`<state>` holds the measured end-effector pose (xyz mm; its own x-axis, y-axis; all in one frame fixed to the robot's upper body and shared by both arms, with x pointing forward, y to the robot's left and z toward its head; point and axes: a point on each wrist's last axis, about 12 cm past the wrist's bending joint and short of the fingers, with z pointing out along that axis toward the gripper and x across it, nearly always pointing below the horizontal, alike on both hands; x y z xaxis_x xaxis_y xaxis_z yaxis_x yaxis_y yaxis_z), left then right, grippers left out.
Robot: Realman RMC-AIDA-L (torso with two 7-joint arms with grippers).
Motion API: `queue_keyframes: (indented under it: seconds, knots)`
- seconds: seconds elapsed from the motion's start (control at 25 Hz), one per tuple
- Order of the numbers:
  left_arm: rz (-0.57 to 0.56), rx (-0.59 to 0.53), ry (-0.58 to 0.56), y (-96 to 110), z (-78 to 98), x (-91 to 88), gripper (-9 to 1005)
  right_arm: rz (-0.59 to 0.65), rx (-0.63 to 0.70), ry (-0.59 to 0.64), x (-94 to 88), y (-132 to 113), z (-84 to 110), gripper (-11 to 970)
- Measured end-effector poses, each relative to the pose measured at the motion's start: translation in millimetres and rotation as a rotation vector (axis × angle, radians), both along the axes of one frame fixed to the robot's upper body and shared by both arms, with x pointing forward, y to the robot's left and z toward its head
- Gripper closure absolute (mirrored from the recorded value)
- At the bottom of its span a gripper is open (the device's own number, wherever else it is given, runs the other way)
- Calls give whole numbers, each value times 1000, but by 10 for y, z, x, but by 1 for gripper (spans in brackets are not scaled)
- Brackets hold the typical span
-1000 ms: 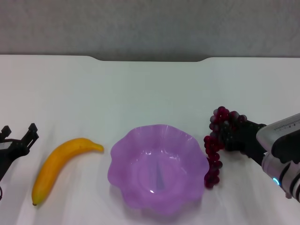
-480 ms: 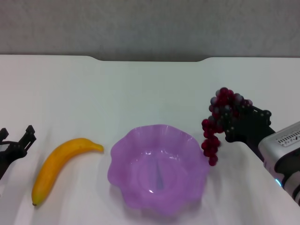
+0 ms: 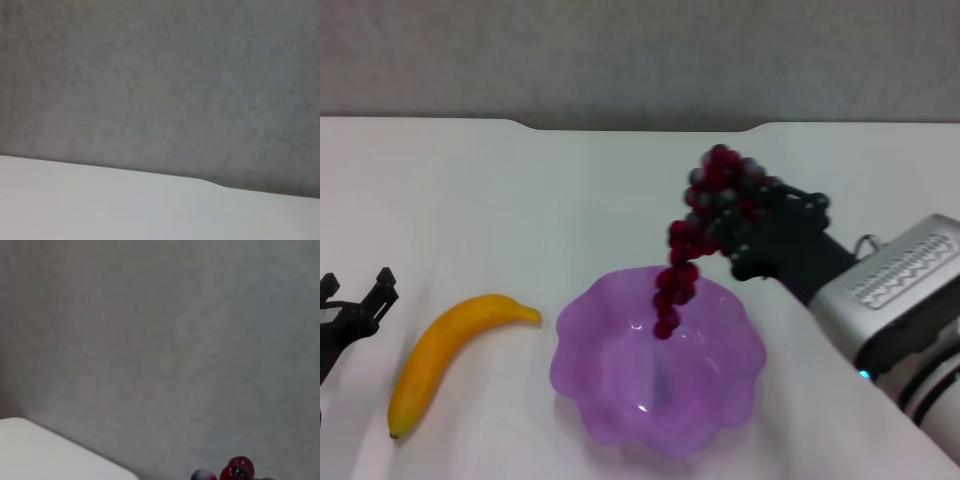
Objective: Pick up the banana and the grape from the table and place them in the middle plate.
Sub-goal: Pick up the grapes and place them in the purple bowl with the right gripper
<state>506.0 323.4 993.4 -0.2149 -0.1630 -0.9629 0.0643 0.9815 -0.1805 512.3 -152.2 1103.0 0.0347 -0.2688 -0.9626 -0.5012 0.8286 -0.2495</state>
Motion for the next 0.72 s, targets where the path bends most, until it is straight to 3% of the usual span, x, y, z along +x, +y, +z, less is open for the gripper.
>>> queue_keyframes:
  seconds: [0.48,0.72]
  knots:
    - [-10,-4,-10,-30,27,42,196,166,-67,81,66,362,-272,685]
    - [-13,-3,-13,-39,35,58,197,195,-87,110,31,381,-416,687]
